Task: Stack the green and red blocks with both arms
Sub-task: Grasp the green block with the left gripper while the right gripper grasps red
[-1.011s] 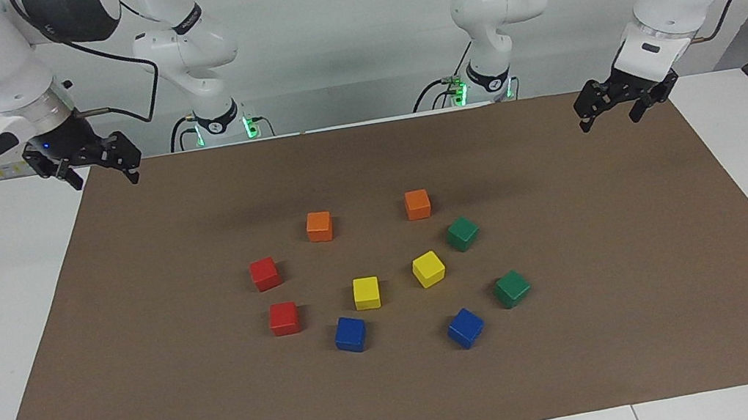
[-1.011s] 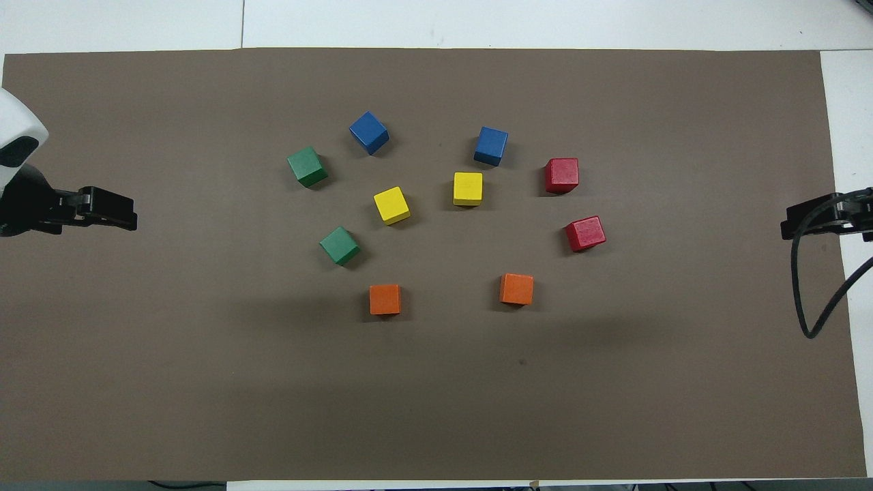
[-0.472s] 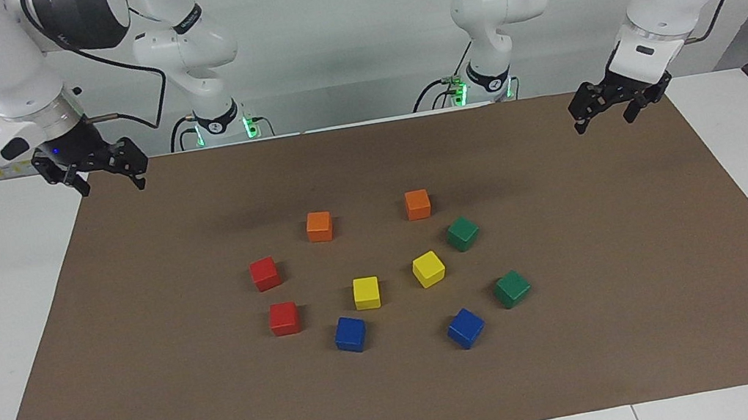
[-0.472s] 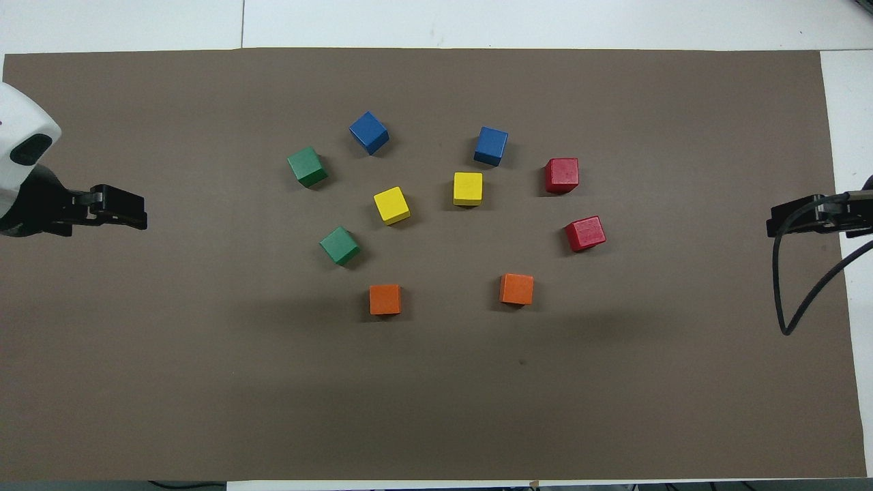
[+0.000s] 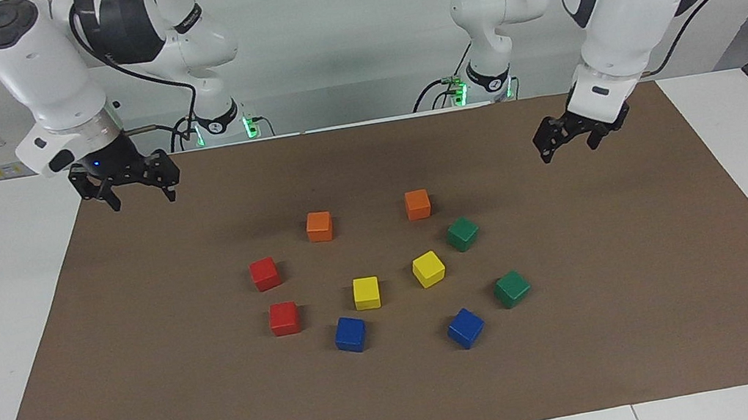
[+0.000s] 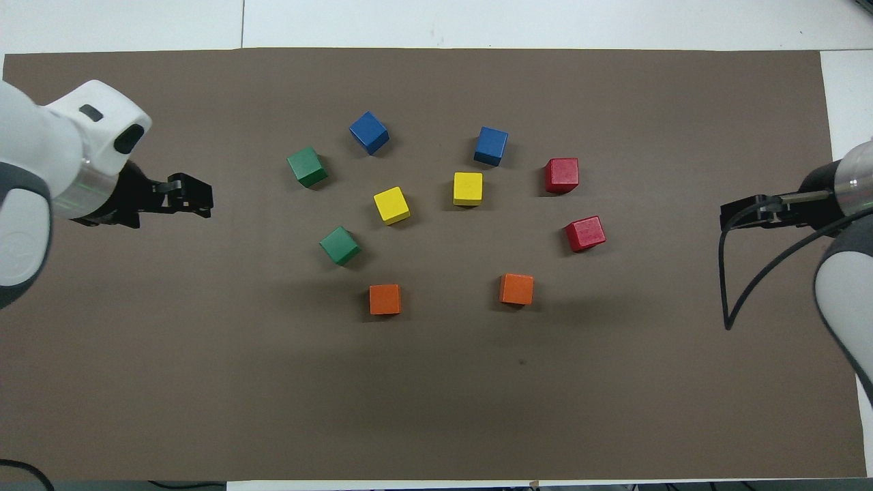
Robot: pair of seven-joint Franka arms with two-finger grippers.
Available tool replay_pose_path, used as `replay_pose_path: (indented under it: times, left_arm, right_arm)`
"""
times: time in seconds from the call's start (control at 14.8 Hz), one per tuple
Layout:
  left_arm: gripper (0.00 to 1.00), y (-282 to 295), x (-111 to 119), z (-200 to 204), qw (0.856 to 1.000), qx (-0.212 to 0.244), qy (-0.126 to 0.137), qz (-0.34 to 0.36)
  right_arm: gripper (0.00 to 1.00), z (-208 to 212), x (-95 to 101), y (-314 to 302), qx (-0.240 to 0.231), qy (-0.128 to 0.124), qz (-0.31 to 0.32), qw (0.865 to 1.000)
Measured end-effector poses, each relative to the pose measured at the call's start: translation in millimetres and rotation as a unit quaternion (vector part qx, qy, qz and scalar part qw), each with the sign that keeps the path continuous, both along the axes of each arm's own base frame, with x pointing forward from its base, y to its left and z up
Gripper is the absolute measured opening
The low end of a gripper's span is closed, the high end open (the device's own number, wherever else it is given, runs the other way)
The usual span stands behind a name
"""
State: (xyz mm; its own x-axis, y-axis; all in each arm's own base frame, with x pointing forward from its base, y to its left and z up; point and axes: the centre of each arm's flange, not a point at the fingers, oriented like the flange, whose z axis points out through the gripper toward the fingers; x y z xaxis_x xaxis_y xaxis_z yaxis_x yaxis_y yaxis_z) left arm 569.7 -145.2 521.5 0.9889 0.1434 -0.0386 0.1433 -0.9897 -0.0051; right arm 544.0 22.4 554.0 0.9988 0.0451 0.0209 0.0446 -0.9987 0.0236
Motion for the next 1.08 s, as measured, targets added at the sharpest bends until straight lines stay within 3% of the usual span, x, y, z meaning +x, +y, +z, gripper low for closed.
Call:
replay_pose_path:
  times: [0.47, 0.74, 1.08]
  left_arm:
    - [1.0, -78, 23, -107, 0.985, 0.003, 0.0, 0.174]
    - [1.0, -99, 13, -140, 0.978, 0.006, 0.003, 0.209]
    - [1.0, -123, -3, -160, 0.978, 0.003, -0.004, 0.209]
  right_arm:
    - [1.0, -61, 0.3, 35, 0.001, -0.007, 0.031, 0.999]
    - [1.0, -82, 1.9, 54, 0.002, -0.013, 0.049, 0.999]
    - [1.0, -132, 17.1, 74, 0.002, -0.004, 0.064, 0.998]
